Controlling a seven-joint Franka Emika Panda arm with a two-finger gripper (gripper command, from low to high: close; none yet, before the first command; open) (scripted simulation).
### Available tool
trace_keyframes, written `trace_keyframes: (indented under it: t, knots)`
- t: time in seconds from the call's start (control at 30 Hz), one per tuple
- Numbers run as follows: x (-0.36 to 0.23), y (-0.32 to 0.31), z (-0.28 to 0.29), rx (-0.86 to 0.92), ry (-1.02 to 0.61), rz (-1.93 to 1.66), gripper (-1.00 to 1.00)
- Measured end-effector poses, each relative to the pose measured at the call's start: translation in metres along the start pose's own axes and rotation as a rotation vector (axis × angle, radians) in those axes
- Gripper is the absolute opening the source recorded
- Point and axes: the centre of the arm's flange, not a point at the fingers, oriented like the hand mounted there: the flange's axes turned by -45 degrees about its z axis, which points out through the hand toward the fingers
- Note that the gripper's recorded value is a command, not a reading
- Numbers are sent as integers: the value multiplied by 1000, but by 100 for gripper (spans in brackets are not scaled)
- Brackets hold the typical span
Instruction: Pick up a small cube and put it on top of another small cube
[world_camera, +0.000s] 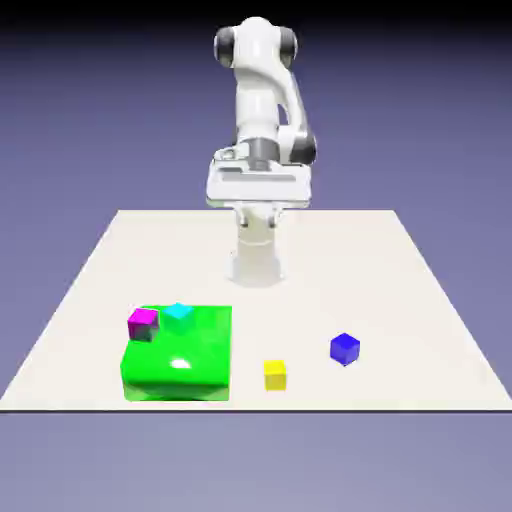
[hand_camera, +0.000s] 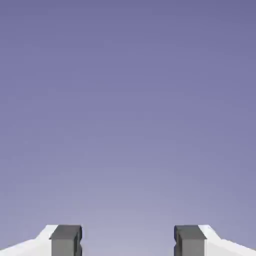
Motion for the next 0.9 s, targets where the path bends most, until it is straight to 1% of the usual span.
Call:
trace_keyframes:
  t: [0.23,0.47,0.67,0.9]
  knots:
    - [-27,-42,64,-6,-221,233,0]
    - [-69,-87,120,-55,-446,468,0]
    - [-116,-132,157,-129,-642,660,0]
    - [-174,-181,186,-267,-866,887,0]
